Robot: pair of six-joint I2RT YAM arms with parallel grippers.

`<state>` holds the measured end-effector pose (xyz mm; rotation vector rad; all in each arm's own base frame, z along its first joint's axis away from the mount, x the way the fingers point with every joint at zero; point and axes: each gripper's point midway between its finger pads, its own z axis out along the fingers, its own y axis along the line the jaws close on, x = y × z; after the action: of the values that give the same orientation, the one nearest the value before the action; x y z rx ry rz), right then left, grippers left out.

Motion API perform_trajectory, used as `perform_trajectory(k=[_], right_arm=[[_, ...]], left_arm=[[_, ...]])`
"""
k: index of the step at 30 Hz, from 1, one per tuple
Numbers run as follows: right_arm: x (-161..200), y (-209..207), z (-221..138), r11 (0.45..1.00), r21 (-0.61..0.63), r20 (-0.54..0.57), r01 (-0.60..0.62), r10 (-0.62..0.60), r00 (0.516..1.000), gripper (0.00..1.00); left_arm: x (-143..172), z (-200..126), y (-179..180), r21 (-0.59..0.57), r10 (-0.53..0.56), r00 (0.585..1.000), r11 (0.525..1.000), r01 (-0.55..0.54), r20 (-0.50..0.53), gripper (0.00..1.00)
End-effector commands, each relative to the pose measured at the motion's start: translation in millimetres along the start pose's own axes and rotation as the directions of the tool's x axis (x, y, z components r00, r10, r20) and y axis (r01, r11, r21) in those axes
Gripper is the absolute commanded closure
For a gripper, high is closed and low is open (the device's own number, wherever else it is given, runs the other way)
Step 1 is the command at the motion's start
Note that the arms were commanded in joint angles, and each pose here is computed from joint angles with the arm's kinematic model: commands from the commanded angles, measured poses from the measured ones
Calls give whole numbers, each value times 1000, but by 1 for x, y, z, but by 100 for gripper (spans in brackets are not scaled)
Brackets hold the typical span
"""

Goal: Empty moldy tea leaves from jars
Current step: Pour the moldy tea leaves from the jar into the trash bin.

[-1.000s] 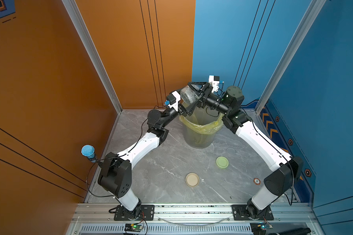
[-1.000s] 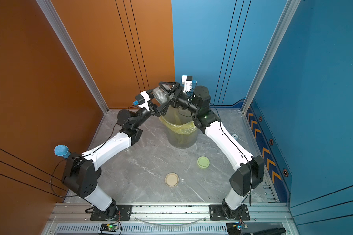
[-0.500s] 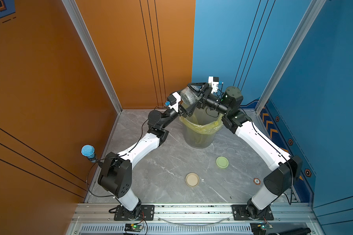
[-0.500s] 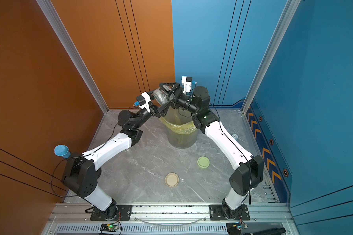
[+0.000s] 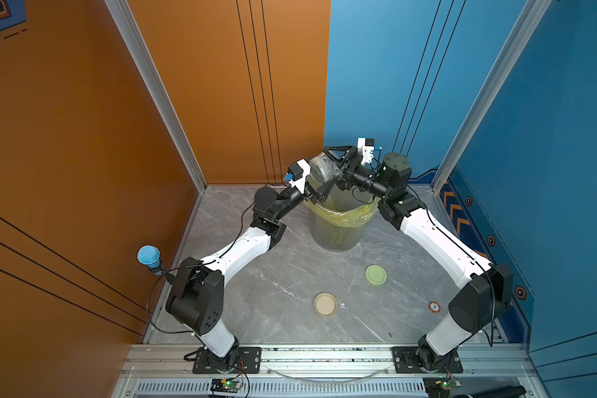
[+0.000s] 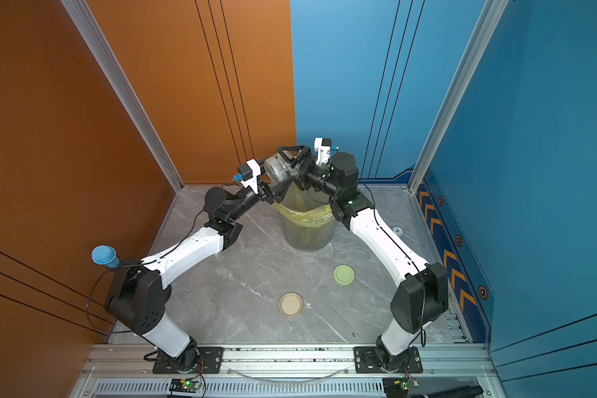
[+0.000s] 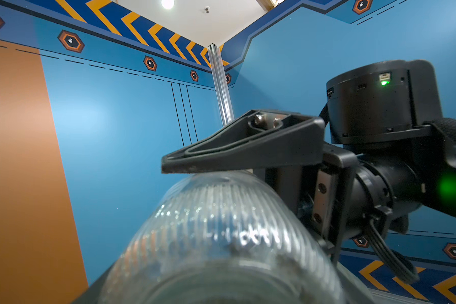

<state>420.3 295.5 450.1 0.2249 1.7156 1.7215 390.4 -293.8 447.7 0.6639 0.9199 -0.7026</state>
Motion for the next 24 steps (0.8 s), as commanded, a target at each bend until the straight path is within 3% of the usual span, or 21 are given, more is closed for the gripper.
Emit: perform_trajectory(k=[1,7,14,24], right_arm=[[-11,9,-19,999,-10,41,39,-39,998,0],[-30,4,-45,999,15,94,49,-50,994,0],[-57,2,-85,993,83,163,87,-99,982,0],[-80,-26,-134,936,308,163,170,-228,960,0]], left_arm=[[-33,-3,1,-8,44,996,999,-43,78,47],[-25,-4,1,1,27,1000,1000,-27,16,47],[-2,-6,-1,19,-44,981,999,48,-190,47],[21,-13,-5,3,-75,850,996,89,-521,48]])
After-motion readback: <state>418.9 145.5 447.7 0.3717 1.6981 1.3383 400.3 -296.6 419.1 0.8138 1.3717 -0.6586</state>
